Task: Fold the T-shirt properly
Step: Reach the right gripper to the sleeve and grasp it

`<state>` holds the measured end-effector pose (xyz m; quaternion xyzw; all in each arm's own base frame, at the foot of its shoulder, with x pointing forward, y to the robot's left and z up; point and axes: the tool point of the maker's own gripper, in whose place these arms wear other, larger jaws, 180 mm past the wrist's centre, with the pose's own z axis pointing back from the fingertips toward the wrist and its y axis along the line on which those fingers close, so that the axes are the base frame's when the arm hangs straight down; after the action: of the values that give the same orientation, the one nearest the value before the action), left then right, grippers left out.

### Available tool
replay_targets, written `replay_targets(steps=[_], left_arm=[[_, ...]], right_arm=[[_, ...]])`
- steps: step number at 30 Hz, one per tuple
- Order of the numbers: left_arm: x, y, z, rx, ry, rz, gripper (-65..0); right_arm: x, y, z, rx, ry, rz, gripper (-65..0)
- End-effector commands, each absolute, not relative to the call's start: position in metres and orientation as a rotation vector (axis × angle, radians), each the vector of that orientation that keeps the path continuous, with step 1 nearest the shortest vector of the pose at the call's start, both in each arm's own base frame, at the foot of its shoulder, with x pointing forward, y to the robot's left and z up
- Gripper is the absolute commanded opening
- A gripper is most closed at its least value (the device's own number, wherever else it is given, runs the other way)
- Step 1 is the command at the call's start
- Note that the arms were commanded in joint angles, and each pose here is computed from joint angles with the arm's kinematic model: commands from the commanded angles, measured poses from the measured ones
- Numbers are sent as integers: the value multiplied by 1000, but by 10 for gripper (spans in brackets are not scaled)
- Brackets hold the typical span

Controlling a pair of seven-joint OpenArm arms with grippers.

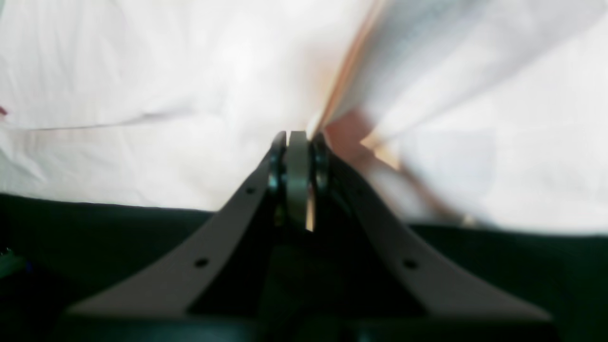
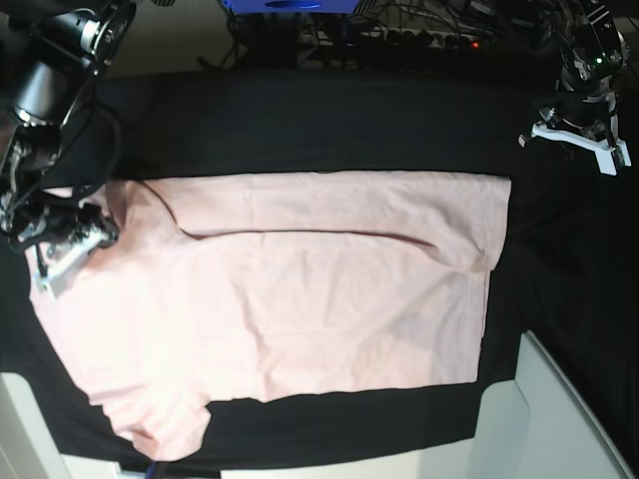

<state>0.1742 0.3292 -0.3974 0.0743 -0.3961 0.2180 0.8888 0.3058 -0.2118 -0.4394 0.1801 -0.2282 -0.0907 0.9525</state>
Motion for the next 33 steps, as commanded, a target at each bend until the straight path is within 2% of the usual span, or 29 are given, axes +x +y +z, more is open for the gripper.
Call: replay_targets(steps=[1, 6, 15, 33], left_arm=[[178, 334, -388, 168, -860, 444, -650], [178, 334, -388, 168, -860, 444, -650], [178, 334, -388, 168, -860, 444, -650], [179, 334, -387, 168, -862, 444, -650]], right_arm=[[330, -213, -418, 369, -542, -160, -650], [352, -202, -410, 393, -554, -127, -650], [382, -189, -422, 482, -547, -218, -650], [424, -148, -412, 603, -595, -253, -650]])
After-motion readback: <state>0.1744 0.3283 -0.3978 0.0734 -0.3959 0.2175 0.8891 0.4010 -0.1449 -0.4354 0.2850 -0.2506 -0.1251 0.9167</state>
